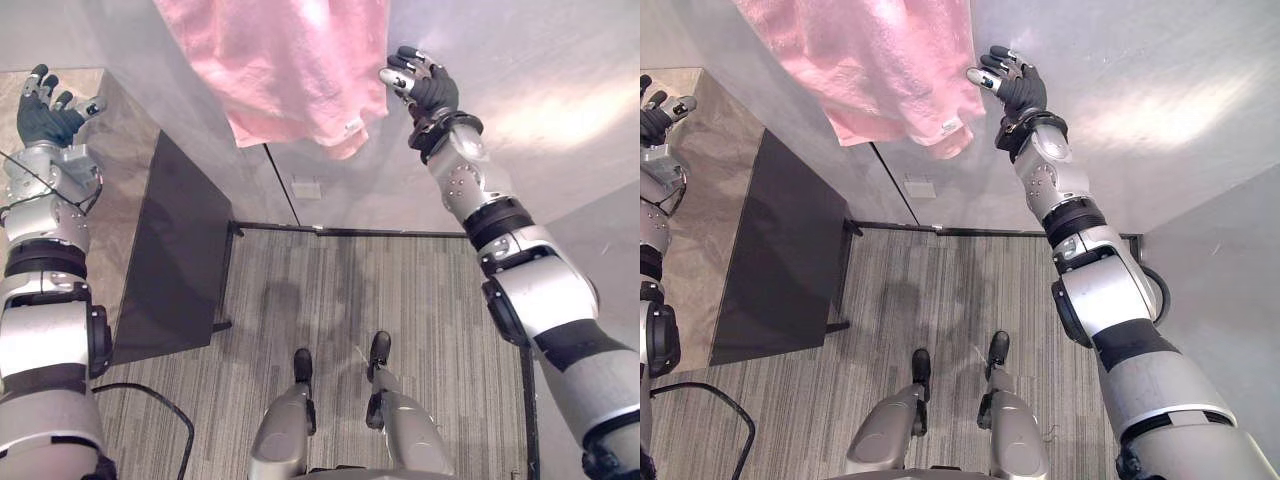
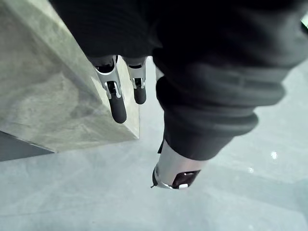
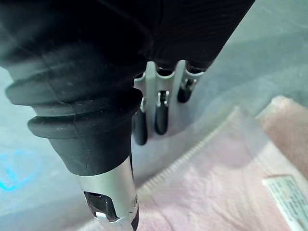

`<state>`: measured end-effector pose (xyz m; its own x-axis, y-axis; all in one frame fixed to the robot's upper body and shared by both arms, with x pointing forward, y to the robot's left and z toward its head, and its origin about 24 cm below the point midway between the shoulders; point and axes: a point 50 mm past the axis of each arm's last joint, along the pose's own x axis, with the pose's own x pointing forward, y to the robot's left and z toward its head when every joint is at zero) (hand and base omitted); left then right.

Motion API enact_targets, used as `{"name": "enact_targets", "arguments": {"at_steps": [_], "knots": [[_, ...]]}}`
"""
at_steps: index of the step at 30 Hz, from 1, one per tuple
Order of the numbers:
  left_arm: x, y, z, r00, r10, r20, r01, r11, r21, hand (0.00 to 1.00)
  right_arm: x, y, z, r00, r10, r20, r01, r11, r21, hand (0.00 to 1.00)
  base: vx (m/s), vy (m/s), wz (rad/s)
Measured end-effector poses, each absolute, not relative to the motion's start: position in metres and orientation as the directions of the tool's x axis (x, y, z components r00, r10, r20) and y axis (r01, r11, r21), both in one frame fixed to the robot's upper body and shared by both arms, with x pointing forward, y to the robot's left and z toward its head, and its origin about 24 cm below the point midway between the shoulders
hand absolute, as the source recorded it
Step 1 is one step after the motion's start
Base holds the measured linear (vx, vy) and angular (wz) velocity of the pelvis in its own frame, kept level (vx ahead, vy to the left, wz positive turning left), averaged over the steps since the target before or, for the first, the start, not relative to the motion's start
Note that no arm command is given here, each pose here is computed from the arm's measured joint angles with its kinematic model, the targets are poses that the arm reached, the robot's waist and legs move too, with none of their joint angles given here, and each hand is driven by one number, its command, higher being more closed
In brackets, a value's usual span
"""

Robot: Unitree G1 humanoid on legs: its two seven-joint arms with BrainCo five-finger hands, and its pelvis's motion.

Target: Organize washtable

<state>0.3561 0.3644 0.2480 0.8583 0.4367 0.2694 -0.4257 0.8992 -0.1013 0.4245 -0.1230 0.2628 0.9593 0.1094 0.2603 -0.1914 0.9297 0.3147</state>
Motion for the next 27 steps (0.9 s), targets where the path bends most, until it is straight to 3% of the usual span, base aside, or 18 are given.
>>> {"name": "enact_targets", "arguments": {"at_steps": [7,12,16,21,27], "knots": [[0.356,0.365,0.250,0.852,0.445,0.275,-0.432,0.895,-0.110,0.00,0.425,-0.138,0.258,0.967,0.068,0.246,-0.149,0.933,0.328,0.00,0.03,0.025,0.00],[0.350,0.370,0.257,0.813,0.495,0.305,-0.467,0.869,-0.164,0.00,0.420,-0.185,0.254,0.964,-0.128,0.235,-0.004,0.871,0.491,0.00,0.02,0.026,0.01],[0.340,0.368,0.268,0.779,0.489,0.391,-0.460,0.871,-0.173,0.00,0.408,-0.212,0.264,0.923,-0.242,0.300,0.055,0.854,0.518,0.00,0.02,0.032,0.01],[0.332,0.344,0.288,0.749,0.383,0.541,-0.374,0.918,-0.133,0.00,0.377,-0.232,0.280,0.818,-0.328,0.473,0.073,0.874,0.481,0.00,0.05,0.030,0.02],[0.340,0.298,0.290,0.759,0.234,0.608,-0.235,0.969,-0.081,0.00,0.353,-0.217,0.286,0.743,-0.272,0.612,0.002,0.914,0.405,0.00,0.03,0.012,-0.02]]}}
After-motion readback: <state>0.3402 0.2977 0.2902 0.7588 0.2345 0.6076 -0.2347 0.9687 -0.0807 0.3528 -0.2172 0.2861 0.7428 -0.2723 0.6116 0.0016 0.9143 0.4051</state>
